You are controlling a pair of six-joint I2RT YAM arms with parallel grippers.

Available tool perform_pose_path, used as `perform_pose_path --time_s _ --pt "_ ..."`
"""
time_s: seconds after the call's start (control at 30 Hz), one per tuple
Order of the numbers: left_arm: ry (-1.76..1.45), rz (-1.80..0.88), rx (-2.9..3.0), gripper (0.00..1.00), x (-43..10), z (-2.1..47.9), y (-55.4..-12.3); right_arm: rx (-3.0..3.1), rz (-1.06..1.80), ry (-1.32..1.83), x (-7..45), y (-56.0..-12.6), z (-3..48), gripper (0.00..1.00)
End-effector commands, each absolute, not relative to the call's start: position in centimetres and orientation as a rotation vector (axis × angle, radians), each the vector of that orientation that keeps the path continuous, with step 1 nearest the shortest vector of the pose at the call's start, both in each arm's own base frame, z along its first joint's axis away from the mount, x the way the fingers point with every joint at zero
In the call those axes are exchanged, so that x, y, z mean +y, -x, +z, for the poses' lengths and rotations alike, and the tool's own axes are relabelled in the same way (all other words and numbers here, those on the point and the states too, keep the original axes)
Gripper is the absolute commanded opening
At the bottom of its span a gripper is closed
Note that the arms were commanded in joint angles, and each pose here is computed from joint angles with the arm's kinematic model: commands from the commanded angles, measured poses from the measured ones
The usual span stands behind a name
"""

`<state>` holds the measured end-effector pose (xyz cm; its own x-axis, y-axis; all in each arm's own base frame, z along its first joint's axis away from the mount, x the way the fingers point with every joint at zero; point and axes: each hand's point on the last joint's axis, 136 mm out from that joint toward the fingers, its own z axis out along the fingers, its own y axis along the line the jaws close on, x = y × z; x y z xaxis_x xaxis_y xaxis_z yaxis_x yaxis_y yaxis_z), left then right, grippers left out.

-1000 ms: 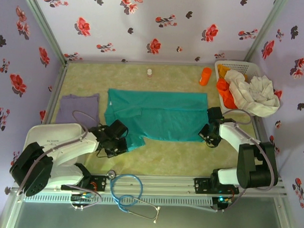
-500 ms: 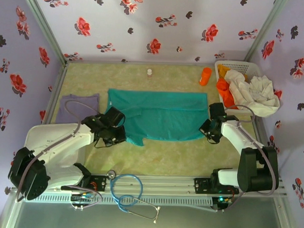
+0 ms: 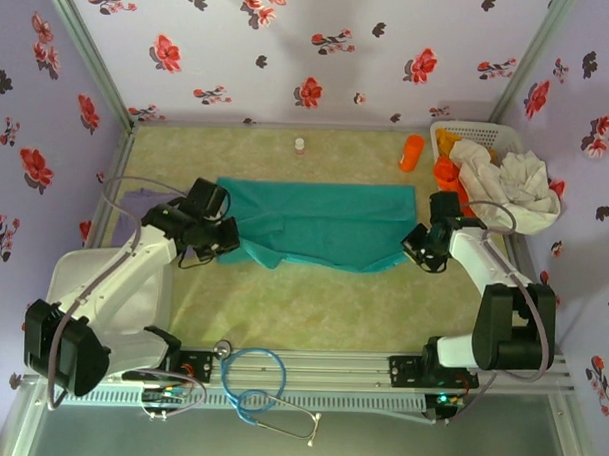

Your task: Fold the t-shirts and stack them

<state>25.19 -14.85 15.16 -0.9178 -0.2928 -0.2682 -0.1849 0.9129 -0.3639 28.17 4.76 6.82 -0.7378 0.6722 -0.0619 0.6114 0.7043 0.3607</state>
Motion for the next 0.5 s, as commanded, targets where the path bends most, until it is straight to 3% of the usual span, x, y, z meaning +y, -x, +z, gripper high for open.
perform_pose_path --time_s 0.0,0.47 --pt "0.262 -0.478 2.734 0.00 -14.9 16.3 -26.9 2.731 0.536 -1.051 4.9 -29.0 7.6 0.00" --pt "0.173 -0.422 2.705 0.00 -14.2 16.0 -33.3 2.667 0.566 -1.041 4.3 -35.4 8.6 0.01"
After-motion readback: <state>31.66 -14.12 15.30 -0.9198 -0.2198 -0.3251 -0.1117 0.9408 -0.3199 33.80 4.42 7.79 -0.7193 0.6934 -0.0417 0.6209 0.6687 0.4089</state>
